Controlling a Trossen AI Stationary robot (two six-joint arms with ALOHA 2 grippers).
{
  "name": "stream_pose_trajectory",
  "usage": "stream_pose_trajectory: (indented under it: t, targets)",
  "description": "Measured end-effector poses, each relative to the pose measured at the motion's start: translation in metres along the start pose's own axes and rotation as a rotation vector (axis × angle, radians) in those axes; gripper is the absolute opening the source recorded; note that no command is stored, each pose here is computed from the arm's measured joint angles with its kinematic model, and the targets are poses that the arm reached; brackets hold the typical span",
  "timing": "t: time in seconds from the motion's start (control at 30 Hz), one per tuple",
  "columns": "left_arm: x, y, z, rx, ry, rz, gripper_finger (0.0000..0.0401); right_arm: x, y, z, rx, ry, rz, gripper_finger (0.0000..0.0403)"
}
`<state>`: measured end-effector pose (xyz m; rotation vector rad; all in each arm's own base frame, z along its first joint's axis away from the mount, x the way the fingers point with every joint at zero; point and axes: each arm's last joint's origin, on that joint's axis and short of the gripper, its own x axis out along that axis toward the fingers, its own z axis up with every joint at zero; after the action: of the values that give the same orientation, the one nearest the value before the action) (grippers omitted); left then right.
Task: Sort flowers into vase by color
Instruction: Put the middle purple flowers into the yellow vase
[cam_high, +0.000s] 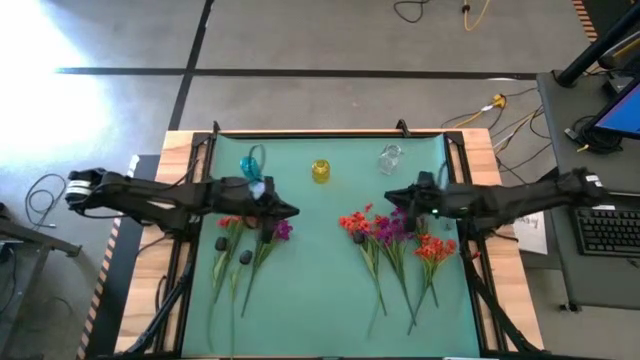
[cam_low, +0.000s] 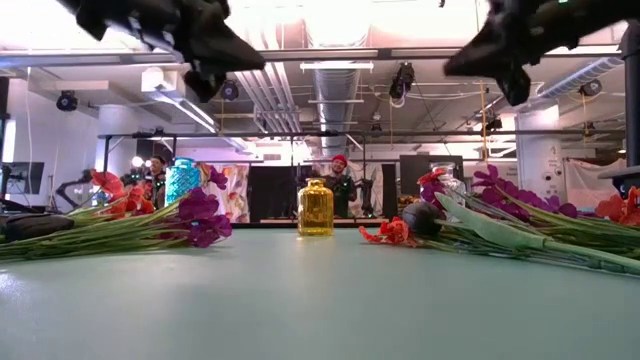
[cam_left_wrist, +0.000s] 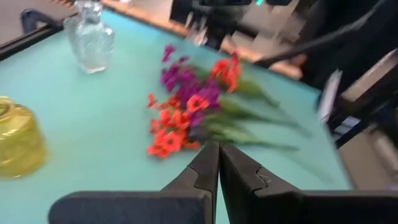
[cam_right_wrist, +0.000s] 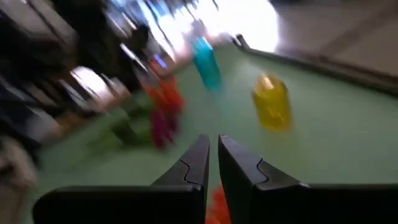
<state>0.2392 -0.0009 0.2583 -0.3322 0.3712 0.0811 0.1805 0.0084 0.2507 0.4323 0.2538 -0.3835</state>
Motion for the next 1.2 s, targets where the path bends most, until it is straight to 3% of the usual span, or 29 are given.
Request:
stream_pose_trajectory:
  t: [0.13, 0.23, 0.37, 0.53, 0.73, 1.0, 1.2]
  targets:
    - [0.015, -0.003, 0.009, 0.057, 0.096, 0.047, 0.0, 0.007, 0.012, 0.015, -0.015, 0.157, -0.104, 0.0028]
    - [0.024, -0.008, 0.021, 0.074, 0.089, 0.04, 0.0, 0.012, 0.017, 0.019, -0.052, 0.271, -0.183, 0.0028]
    - [0.031, -0.01, 0.027, 0.101, 0.144, 0.055, 0.0, 0.019, 0.025, 0.026, -0.043, 0.351, -0.233, 0.0028]
    - [0.029, -0.009, 0.022, 0.124, 0.269, 0.089, 0.0, 0.025, 0.033, 0.03, 0.033, 0.467, -0.273, 0.0028]
    - [0.024, -0.006, 0.015, 0.144, 0.312, 0.105, 0.0, 0.034, 0.04, 0.024, 0.176, 0.548, -0.321, 0.0037]
    - [0.023, -0.005, 0.015, 0.216, 0.323, 0.1, 0.0, 0.046, 0.049, 0.005, 0.236, 0.647, -0.356, 0.0126]
    - [0.024, -0.005, 0.015, 0.216, 0.322, 0.102, 0.0, 0.047, 0.062, -0.014, 0.393, 0.862, -0.303, 0.0202]
